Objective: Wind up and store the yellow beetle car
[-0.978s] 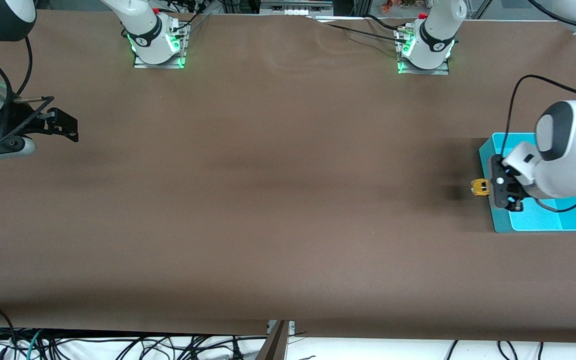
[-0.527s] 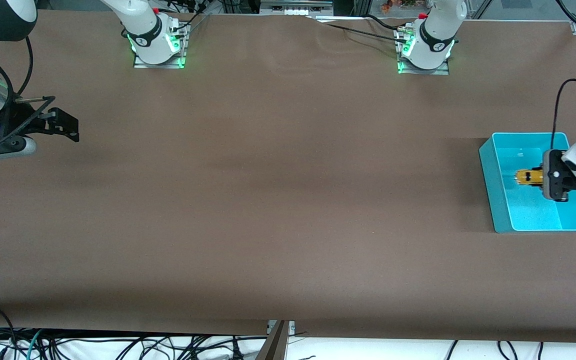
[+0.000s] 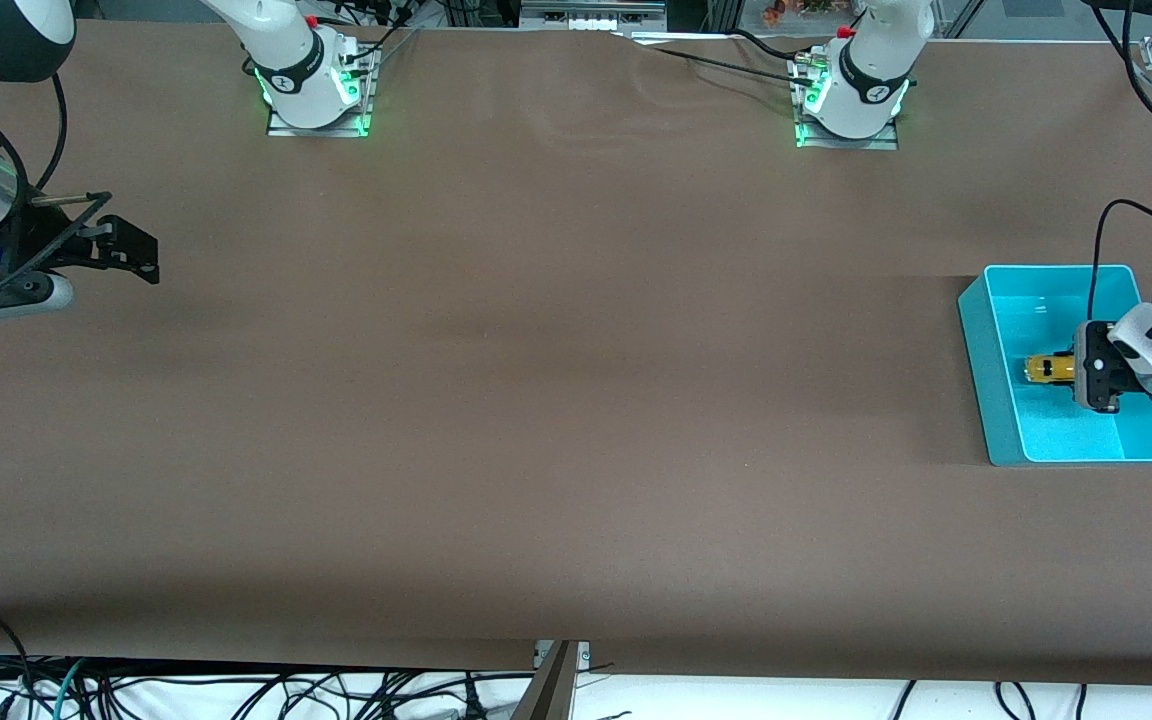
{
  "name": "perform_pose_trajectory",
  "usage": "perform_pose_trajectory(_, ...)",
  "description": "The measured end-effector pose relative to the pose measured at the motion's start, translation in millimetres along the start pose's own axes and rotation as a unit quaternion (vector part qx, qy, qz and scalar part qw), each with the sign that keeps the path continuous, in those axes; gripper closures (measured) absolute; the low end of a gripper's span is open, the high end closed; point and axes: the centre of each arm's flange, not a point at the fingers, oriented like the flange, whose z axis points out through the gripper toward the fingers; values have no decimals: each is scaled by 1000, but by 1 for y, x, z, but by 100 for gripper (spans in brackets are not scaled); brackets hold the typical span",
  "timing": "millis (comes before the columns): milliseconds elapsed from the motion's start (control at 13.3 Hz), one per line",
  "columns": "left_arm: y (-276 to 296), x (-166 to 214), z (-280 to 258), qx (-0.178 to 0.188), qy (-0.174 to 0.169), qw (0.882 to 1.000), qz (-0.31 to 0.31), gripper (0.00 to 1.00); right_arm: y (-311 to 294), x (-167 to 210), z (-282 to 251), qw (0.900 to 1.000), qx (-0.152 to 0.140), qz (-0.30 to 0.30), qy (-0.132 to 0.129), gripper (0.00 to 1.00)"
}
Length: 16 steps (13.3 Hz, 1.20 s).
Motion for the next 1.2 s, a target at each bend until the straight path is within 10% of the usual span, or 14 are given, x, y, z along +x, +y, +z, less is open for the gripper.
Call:
perform_pose_trajectory(376, 3, 13, -59, 6, -8, 1000, 6, 0, 0, 0, 0, 1000, 0, 11, 0, 0)
perform_pose_trajectory(752, 40, 142, -231, 20, -47, 996, -76, 0, 0, 0, 0, 1000, 0, 18, 1, 0)
perform_pose_trajectory(1204, 55, 286, -300, 18, -25, 968, -248, 0, 0, 0, 0, 1000, 0, 18, 1, 0)
